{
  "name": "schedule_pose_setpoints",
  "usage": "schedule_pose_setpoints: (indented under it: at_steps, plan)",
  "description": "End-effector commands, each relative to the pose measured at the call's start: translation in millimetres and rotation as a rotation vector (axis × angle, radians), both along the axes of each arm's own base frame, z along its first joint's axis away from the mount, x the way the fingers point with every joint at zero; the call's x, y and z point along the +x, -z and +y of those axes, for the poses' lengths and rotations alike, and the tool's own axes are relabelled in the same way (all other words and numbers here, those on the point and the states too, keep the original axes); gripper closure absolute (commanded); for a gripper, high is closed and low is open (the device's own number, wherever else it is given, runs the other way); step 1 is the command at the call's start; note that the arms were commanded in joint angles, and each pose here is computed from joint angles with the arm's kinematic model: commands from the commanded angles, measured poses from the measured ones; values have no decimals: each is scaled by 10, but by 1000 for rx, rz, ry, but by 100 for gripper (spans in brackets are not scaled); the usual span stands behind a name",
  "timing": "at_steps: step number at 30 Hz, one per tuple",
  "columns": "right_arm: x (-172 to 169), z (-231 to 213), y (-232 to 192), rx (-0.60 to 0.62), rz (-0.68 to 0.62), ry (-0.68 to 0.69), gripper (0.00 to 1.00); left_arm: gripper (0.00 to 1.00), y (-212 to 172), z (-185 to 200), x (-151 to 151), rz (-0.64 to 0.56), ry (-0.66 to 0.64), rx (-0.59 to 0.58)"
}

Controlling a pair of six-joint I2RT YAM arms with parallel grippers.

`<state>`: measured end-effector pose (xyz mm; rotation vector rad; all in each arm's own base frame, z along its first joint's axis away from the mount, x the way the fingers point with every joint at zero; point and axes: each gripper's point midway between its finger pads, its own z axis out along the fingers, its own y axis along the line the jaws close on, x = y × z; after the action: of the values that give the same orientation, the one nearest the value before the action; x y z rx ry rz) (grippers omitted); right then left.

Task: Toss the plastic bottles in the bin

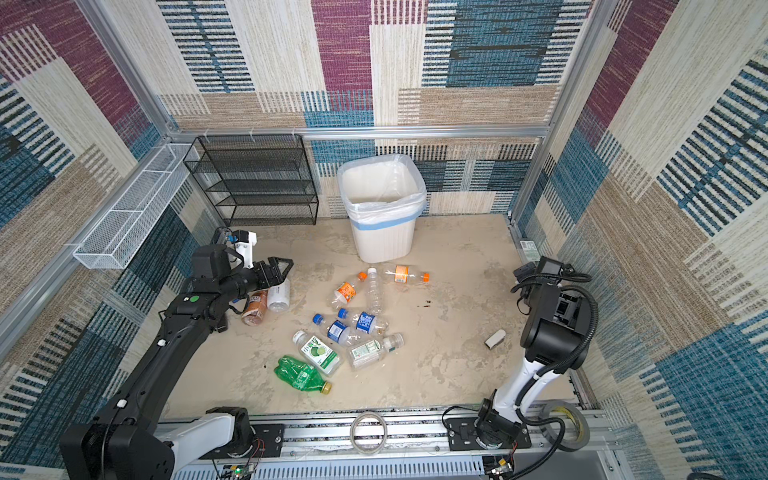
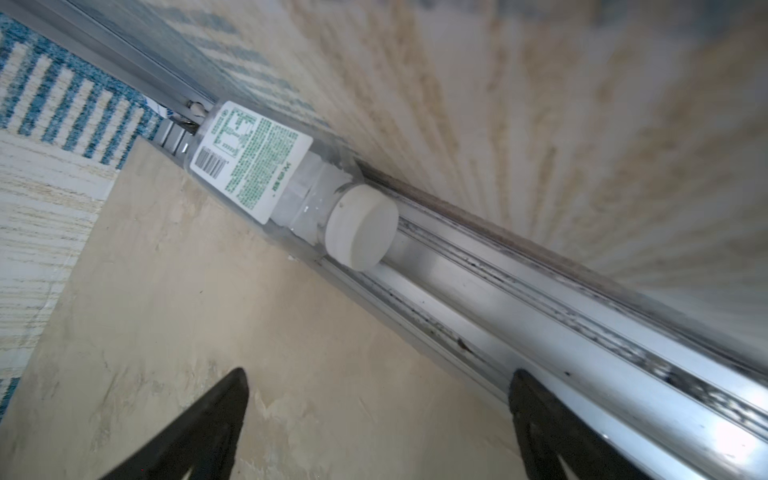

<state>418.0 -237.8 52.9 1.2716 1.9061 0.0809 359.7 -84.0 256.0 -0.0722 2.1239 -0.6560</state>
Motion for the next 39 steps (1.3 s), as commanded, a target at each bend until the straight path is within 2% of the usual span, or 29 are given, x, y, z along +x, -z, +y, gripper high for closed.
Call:
schedule_pose_setpoints:
  at_steps: [1, 11, 15, 18, 22, 27, 29, 32, 35, 39]
  plan:
    - [156, -69, -92, 9, -119, -20, 2, 13, -60, 26, 18, -11, -12, 10]
    - [340, -97, 55, 80, -214, -108, 4, 13, -72, 126, -20, -10, -56, 55]
    - [461, -89, 33, 88, -249, -146, 8, 14, -74, 153, -44, -11, -70, 63]
    - [556, -75, -12, 84, -265, -190, 14, 14, -63, 172, -60, -15, -78, 71]
    - [655, -50, -153, 50, -290, -241, 29, 14, -35, 180, -54, -16, -83, 72]
    - [815, 97, -398, -70, -274, -344, 47, 14, 32, 168, -35, -10, -78, 68]
    - [876, 213, -470, -124, -249, -396, 52, 14, 57, 166, -30, -9, -78, 66]
    - [867, 282, -468, -158, -172, -414, 50, 14, 100, 161, -19, -7, -77, 63]
    - [825, 266, -388, -245, -4, -406, 41, 14, 116, 134, -2, -12, -66, 49]
    - [730, 66, -196, -354, 294, -361, 34, 14, 139, 71, 24, -16, -43, 12]
